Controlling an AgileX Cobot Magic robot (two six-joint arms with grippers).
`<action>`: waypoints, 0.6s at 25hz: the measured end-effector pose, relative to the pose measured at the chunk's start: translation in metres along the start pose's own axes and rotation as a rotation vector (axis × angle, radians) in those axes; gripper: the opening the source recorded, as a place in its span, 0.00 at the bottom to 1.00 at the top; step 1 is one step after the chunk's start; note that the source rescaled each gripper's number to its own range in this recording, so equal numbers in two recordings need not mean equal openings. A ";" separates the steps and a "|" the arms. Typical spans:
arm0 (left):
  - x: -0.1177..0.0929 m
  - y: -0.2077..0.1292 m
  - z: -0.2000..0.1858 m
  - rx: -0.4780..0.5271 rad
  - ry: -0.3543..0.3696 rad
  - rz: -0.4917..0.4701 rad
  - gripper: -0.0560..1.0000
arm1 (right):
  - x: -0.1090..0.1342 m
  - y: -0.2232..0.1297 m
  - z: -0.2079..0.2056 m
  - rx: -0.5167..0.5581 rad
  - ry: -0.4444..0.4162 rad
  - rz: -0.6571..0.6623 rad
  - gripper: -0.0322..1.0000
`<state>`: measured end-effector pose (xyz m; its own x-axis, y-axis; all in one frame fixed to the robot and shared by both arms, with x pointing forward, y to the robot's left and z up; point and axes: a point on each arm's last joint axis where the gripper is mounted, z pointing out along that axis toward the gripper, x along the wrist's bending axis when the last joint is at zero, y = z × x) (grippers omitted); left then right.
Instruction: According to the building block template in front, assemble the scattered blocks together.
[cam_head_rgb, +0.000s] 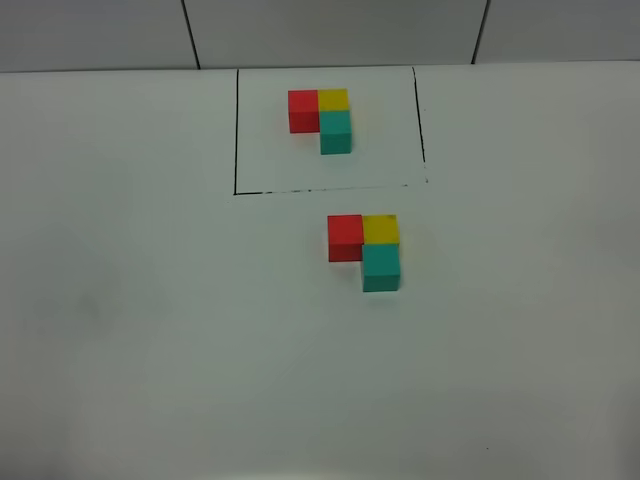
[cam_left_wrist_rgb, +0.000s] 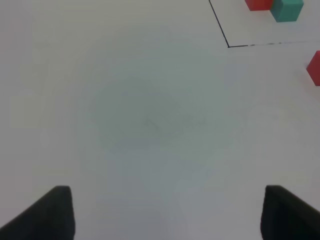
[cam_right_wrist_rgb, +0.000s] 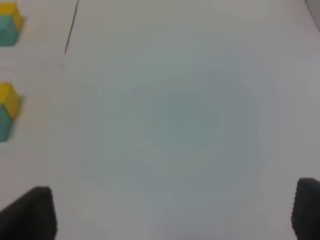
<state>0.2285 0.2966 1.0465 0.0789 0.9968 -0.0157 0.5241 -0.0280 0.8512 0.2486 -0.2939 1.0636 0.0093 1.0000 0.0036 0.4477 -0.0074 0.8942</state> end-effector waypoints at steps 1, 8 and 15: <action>0.000 0.000 0.000 0.000 0.000 0.000 0.96 | 0.000 -0.004 -0.003 0.001 0.001 -0.001 0.91; 0.000 0.000 0.000 0.000 0.000 0.000 0.96 | 0.002 -0.013 -0.001 0.065 0.023 0.014 0.84; 0.000 0.000 0.000 0.000 0.000 0.000 0.96 | 0.002 -0.013 0.000 0.063 0.024 0.014 0.69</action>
<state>0.2285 0.2966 1.0465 0.0789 0.9968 -0.0157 0.5241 -0.0280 0.8512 0.2423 -0.2914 1.0519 -0.0052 0.9996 0.0276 0.5028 -0.0213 0.8641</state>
